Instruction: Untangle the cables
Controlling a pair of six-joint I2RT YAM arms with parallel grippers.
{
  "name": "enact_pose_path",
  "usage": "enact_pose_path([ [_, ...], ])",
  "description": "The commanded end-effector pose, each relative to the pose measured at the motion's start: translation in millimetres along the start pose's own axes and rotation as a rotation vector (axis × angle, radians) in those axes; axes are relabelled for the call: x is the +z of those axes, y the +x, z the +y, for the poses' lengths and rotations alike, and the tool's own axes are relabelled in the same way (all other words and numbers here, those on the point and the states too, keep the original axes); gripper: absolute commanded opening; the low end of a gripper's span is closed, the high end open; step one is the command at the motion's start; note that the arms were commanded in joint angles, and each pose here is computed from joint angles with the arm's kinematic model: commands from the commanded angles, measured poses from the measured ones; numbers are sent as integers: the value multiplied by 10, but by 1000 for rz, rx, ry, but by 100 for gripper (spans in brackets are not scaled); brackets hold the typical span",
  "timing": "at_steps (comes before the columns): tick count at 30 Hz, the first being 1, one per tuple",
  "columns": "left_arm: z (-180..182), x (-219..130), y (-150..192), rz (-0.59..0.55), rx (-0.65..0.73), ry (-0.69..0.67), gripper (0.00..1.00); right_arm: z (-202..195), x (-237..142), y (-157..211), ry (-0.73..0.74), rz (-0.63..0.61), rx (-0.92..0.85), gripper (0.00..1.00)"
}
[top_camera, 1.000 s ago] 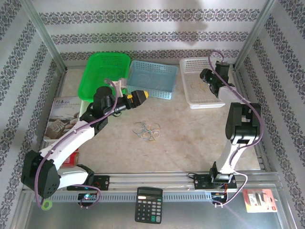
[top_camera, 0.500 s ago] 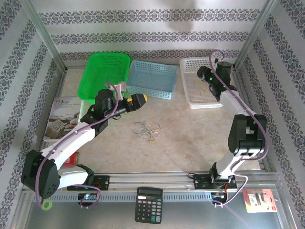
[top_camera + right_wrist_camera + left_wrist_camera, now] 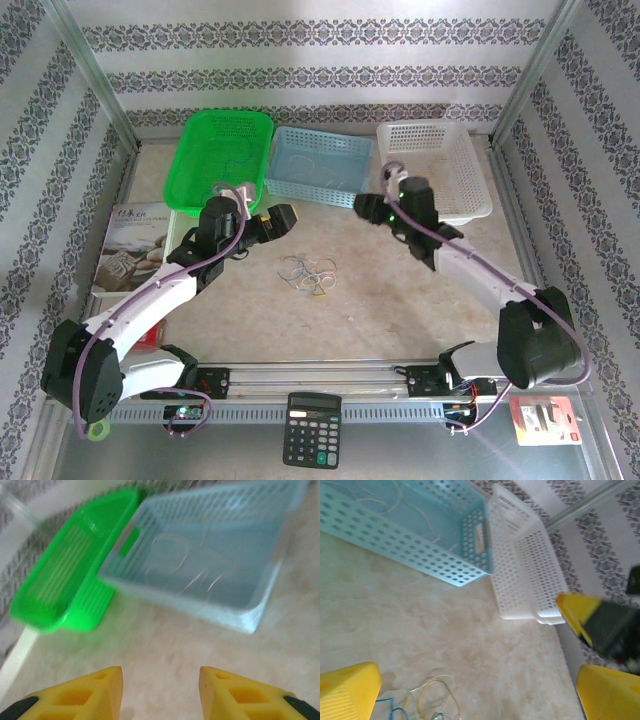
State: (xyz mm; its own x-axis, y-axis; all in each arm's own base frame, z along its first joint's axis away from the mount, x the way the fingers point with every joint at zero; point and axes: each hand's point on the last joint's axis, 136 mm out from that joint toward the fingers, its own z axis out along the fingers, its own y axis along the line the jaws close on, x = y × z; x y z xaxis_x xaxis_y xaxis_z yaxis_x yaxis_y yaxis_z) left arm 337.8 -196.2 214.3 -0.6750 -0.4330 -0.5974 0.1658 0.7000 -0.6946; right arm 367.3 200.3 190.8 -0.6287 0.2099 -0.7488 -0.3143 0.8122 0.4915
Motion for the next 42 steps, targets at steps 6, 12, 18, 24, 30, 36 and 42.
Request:
enact_pose_path([
  [6, 513, -105, 133, 8, 15, -212, 100, 406, 18, 1145, -43, 215, -72, 46],
  [12, 575, -82, 216, 33, -6, -214, 100, 517, 149, 1518, -66, 302, -54, 46],
  [18, 561, -69, 236, 41, -12, -198, 100, 552, 316, 1604, -77, 326, -20, 46],
  [24, 549, -63, 267, 47, -22, -181, 100, 605, 449, 1630, -97, 343, 0, 46],
  [30, 534, -75, 251, 33, -24, -167, 100, 632, 540, 1655, -114, 353, 22, 46],
  [36, 526, -76, 246, 31, -20, -163, 100, 635, 595, 1671, -119, 360, 33, 46],
  [42, 508, -75, 233, 26, -20, -156, 100, 611, 604, 1621, -107, 346, 26, 46],
])
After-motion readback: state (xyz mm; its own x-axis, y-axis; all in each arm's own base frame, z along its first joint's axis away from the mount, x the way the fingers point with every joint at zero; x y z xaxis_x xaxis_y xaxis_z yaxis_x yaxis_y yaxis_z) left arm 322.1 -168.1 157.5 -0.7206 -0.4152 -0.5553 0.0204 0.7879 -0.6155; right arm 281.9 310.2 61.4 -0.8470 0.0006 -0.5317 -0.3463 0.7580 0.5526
